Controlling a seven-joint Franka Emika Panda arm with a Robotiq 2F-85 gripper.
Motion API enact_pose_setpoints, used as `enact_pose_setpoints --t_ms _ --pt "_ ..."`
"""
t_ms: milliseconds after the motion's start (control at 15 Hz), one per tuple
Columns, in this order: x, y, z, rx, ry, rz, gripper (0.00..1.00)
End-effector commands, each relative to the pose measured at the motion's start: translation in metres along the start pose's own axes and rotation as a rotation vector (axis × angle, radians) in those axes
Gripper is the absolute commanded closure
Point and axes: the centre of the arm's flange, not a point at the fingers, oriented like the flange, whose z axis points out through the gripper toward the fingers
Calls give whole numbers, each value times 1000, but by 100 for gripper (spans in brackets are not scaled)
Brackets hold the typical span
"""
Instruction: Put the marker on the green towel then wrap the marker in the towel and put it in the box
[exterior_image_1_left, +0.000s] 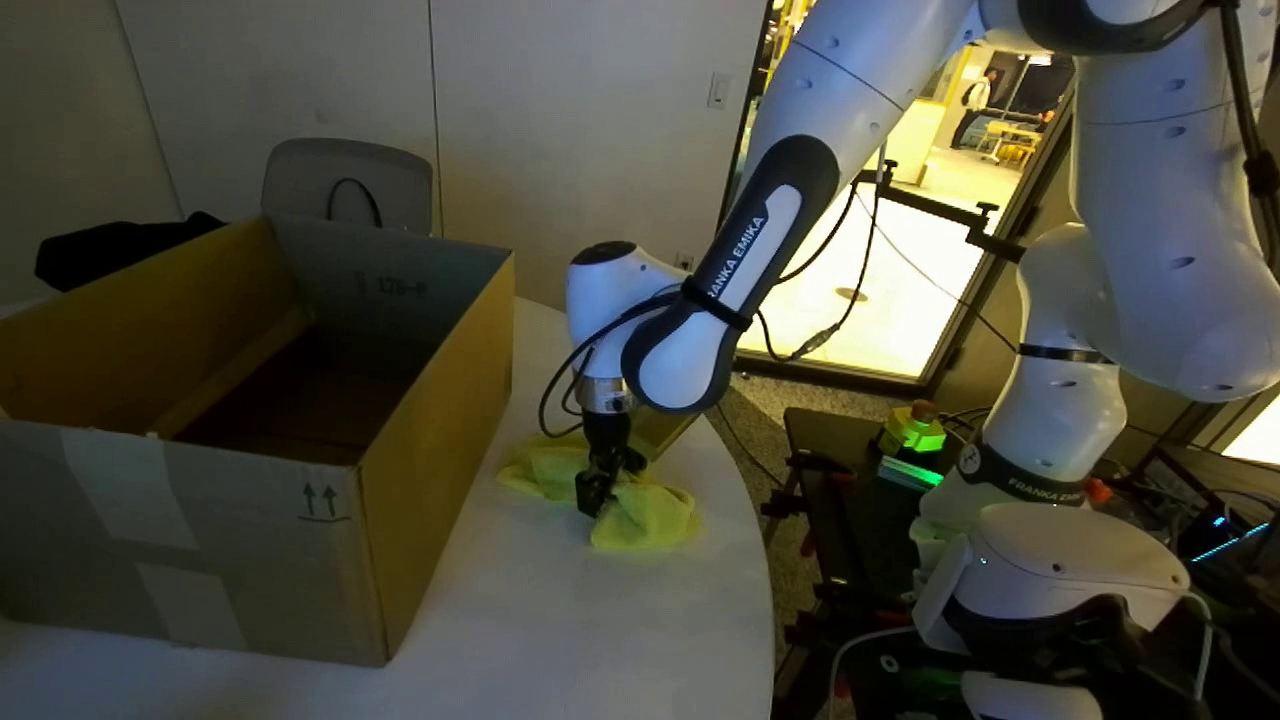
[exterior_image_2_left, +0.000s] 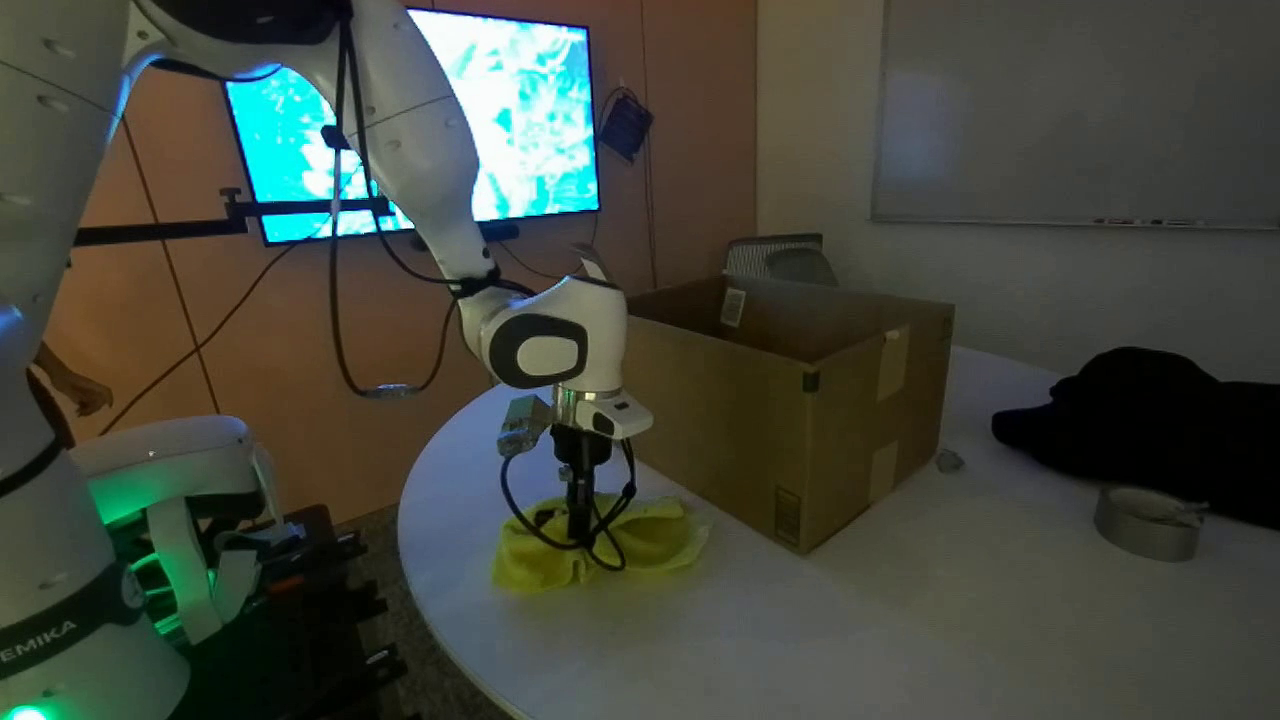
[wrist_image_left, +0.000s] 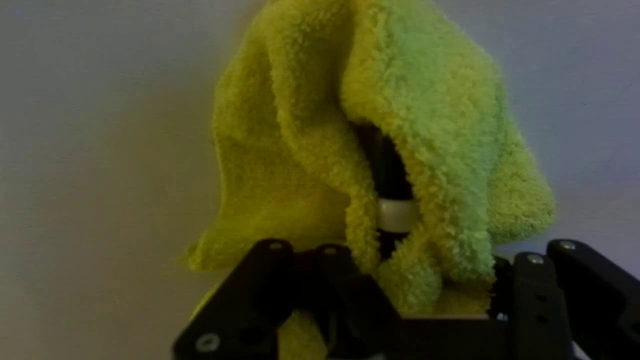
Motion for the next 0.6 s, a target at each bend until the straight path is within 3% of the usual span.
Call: enact_pose_setpoints --t_ms 0,533 --pt "-9 -3 -43 8 25 -16 90" --pt "-19 -10 -210 34 203 -32 90"
